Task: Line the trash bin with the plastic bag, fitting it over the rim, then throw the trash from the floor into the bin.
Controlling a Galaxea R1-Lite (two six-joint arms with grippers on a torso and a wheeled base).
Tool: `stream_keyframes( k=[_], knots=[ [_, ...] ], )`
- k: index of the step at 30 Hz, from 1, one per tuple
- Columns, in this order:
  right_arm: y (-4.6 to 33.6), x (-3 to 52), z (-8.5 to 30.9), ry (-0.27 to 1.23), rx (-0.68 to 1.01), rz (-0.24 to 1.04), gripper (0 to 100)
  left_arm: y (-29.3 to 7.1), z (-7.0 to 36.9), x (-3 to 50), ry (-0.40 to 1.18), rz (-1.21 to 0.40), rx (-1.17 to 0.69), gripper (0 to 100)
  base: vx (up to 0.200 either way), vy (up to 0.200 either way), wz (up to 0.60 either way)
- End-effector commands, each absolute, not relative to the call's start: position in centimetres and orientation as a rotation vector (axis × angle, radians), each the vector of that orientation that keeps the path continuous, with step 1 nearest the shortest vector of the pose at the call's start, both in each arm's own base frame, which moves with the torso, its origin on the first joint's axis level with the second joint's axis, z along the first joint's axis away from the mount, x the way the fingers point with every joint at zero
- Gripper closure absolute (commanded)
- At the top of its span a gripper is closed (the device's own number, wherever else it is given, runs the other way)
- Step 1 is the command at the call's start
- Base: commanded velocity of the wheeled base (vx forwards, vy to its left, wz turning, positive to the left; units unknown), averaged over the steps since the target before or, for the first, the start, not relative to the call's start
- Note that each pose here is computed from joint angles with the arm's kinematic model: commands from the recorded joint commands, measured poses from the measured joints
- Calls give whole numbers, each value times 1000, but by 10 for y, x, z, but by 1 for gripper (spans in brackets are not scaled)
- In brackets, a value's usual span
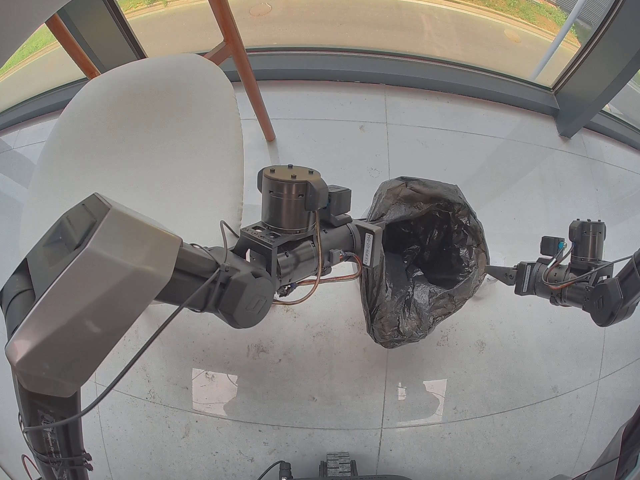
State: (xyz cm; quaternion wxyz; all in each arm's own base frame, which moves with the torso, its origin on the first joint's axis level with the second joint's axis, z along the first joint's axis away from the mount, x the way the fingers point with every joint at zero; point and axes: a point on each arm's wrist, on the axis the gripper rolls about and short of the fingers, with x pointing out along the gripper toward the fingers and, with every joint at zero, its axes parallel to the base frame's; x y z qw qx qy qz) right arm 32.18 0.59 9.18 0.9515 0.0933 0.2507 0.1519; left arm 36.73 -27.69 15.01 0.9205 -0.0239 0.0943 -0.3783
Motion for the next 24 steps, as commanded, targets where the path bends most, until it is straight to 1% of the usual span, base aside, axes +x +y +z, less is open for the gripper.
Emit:
stream_keyframes(
  k=[1, 5, 16, 24],
  knots=[
    [7, 305, 107, 475, 188, 319, 0, -273, 148, 372, 197, -749, -48, 100, 0, 0, 0],
    [5, 289, 122, 436, 190, 317, 0, -271, 152, 372, 192, -743, -49, 100, 0, 0, 0],
    [5, 264, 153, 334, 199, 321, 0, -239, 157, 396, 143, -640, 12, 100, 0, 0, 0],
    [7, 250, 152, 345, 234, 321, 0, -240, 166, 402, 101, -609, 11, 100, 0, 0, 0]
  ],
)
